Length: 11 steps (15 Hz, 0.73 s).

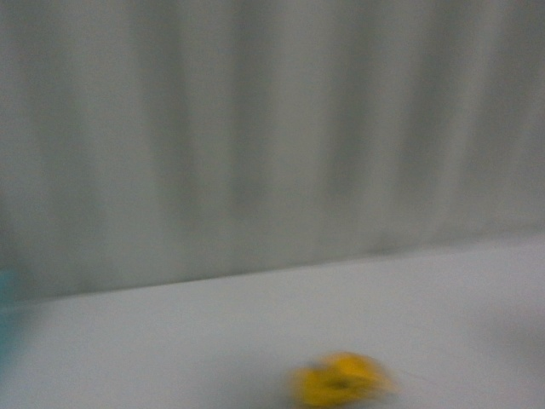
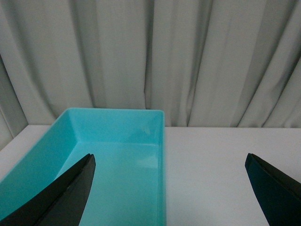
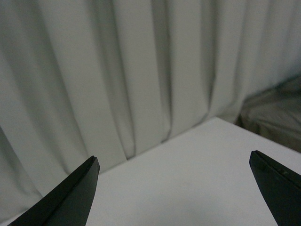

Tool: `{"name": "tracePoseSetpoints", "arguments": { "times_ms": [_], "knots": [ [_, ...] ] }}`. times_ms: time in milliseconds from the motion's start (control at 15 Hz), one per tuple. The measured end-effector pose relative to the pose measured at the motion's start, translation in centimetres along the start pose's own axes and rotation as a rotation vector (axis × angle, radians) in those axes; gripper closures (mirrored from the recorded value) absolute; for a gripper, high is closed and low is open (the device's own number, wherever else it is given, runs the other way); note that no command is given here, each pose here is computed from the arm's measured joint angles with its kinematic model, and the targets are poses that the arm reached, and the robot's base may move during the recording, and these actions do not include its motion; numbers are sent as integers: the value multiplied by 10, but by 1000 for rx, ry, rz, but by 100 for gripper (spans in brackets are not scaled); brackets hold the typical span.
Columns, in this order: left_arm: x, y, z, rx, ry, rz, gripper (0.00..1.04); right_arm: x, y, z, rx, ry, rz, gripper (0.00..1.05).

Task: Wind up and store yellow beetle toy

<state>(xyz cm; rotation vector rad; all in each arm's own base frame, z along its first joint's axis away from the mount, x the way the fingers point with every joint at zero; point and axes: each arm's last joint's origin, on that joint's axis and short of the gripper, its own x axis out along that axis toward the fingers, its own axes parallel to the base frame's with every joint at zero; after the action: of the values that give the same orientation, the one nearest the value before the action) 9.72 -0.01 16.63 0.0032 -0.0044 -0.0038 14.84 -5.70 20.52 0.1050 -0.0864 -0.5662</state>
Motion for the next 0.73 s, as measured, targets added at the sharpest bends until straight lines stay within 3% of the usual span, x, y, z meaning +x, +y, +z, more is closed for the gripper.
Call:
{"name": "tracePoseSetpoints", "arguments": {
  "times_ms": [200, 333, 466, 732],
  "knots": [
    [0, 0, 0, 0, 0, 4, 7, 88, 1, 18, -60, 12, 219, 7],
    [0, 0, 0, 0, 0, 3, 7, 140, 29, 10, -193, 121, 515, 7],
    [0, 0, 0, 0, 0, 4, 7, 182, 67, 5, -417, 158, 832, 7],
    [0, 0, 0, 0, 0, 4, 7, 203, 114, -8, -674, 216, 1266, 7]
  ]
}}
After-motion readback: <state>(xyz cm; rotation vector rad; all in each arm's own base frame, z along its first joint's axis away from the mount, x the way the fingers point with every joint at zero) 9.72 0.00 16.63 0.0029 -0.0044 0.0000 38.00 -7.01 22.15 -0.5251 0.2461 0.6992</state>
